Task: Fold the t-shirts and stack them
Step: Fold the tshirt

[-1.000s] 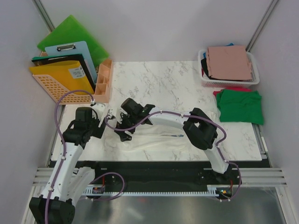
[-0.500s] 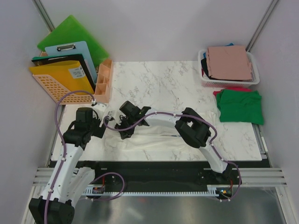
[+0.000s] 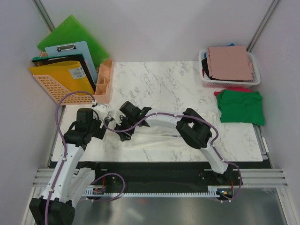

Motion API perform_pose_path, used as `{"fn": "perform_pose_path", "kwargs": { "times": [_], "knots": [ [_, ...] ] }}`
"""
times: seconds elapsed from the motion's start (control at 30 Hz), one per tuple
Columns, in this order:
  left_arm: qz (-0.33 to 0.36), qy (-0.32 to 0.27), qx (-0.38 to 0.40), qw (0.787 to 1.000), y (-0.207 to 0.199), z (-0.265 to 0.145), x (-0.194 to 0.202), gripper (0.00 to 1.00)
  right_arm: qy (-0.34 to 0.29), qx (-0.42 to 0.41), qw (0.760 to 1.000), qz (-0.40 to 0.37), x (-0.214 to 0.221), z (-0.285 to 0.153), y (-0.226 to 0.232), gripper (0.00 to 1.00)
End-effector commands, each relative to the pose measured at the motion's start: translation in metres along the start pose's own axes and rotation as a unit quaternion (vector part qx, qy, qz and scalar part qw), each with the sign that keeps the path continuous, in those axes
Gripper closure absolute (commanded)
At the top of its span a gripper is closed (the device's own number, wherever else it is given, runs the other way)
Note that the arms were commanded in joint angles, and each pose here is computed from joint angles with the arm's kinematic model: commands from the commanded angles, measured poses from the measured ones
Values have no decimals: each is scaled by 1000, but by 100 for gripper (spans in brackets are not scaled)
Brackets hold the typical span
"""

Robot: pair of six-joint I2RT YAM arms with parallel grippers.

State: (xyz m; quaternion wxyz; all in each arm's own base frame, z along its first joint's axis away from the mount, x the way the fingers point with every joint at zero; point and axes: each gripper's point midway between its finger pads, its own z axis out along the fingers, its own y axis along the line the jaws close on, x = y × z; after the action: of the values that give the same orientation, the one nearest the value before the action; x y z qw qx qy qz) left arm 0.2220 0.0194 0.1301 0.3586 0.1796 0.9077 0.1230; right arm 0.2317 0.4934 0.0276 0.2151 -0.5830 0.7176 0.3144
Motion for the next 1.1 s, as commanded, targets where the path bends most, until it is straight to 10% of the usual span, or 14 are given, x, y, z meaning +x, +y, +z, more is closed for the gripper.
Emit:
{"fn": "perform_pose_path", "kwargs": {
  "times": [0.0,0.43,0.83,1.07],
  "knots": [
    [-1,-18,2,1000,1,2,-9,5,-25,26,999,-30,-22,-15,-4,33],
    [-1,-20,7,1000,-1,0,-6,5,-39,147,988,-30,-27,-28,-44,30],
    [-3,-20,1,1000,2,0,-11,5,-47,86,994,-48,-28,-30,-21,28],
    [7,-10,16,1000,-5,5,-3,4,-136,105,981,-90,-83,-96,0,25]
  ]
}}
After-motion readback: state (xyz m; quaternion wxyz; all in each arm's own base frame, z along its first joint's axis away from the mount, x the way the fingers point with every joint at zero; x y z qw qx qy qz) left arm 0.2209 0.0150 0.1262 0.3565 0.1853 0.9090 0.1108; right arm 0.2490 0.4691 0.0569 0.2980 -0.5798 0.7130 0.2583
